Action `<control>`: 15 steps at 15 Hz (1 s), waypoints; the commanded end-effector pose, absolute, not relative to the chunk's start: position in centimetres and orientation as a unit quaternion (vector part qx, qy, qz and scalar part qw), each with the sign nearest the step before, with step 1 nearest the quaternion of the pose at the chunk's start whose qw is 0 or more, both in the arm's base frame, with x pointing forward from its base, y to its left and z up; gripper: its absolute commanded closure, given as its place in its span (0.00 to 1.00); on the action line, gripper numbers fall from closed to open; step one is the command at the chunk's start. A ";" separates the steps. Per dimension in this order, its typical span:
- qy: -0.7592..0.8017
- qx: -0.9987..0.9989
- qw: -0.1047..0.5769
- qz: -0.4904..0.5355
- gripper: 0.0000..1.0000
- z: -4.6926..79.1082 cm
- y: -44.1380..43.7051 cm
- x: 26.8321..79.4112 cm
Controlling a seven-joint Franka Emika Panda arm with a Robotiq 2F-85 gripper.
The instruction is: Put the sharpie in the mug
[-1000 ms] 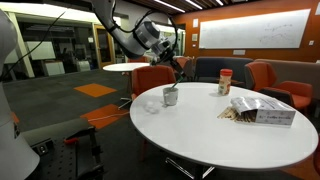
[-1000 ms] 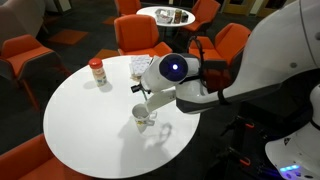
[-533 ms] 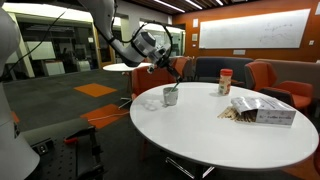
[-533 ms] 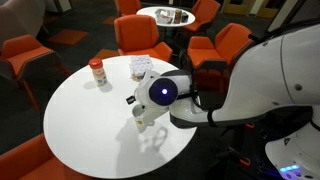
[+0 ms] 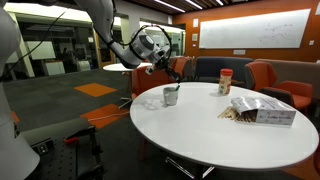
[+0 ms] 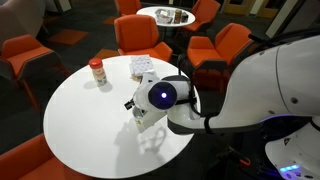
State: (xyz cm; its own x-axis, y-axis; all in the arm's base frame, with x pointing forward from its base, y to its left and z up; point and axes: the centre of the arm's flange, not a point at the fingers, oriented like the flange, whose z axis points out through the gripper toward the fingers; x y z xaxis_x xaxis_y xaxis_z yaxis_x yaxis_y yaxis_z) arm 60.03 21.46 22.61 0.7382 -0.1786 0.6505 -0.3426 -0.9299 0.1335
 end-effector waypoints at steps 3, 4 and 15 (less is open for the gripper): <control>-0.132 0.934 0.086 0.319 0.13 25.6 19.7 59.5; -0.130 0.941 0.079 0.304 0.04 26.5 19.0 59.4; -0.038 0.995 0.012 0.095 0.00 35.8 8.4 57.7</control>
